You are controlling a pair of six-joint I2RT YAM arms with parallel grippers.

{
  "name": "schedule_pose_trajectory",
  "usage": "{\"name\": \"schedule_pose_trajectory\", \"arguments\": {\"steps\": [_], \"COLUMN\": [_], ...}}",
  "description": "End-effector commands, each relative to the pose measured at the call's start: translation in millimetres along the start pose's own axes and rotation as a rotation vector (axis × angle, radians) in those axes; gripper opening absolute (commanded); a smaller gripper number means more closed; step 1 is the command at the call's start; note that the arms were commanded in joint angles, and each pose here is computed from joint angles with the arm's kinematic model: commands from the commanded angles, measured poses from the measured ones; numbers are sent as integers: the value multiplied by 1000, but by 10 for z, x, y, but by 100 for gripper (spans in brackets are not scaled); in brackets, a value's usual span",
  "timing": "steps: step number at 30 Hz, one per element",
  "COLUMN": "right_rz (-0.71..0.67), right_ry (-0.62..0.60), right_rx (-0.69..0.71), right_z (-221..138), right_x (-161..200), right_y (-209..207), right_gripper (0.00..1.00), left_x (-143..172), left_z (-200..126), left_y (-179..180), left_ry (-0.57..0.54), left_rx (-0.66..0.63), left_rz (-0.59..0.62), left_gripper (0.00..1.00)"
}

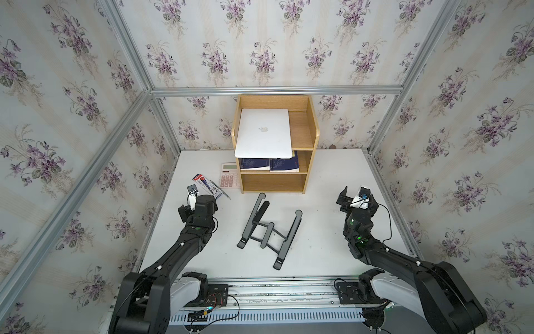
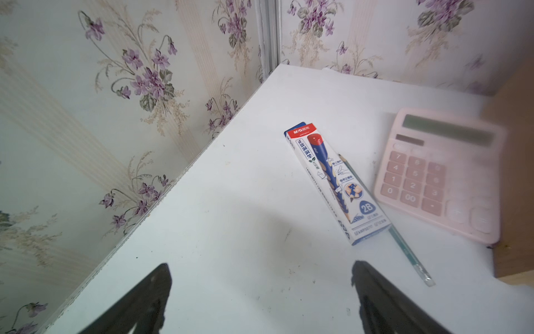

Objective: Close the laptop lid and set it aside
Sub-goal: Reset both arms

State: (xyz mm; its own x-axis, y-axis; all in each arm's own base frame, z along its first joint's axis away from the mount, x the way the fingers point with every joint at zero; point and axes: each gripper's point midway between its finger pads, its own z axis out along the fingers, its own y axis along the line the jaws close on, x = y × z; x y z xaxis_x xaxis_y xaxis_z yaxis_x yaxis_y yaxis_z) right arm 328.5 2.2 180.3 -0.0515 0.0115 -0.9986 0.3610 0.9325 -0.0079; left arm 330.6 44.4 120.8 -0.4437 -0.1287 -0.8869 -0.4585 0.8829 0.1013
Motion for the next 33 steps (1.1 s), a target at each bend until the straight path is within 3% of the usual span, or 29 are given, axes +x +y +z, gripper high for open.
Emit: {"name": "schedule_pose_trajectory", "arguments": {"steps": [1, 5, 10, 14, 18, 20, 24, 27, 33], "right_rz": [70, 48, 1, 54, 24, 19, 17, 26, 19], "right_ry": [21, 42, 18, -22, -17, -29, -9, -1, -2], "right_rx": [-35, -25, -63, -87, -198, -170, -165, -164, -170], "right_z": [106, 208, 315, 343, 315, 331, 363, 378, 362], "right_x": [115, 301, 275, 313, 351, 397, 431, 418, 428], "right_y": [14, -56, -26, -133, 47, 5, 12, 21, 20], "right_gripper": [100, 100, 100, 100, 100, 100, 100, 100, 100], "left_x": [-11, -15, -165, -177, -255, -241, -94, 19, -28], "left_z": [139, 263, 322, 347, 263, 240, 384, 419, 465], "left_y": [-37, -137, -388, -488, -542, -591, -610, -604, -563], "left_ry": [-15, 15, -77, -73, -163, -192, -250, -145, -175], "left_rx": [4, 42, 192, 237, 292, 326, 313, 306, 279], "left_rz": [-15, -6, 12, 56, 86, 122, 109, 126, 96], "left_gripper": [99, 99, 100, 100, 100, 100, 100, 100, 100]}}
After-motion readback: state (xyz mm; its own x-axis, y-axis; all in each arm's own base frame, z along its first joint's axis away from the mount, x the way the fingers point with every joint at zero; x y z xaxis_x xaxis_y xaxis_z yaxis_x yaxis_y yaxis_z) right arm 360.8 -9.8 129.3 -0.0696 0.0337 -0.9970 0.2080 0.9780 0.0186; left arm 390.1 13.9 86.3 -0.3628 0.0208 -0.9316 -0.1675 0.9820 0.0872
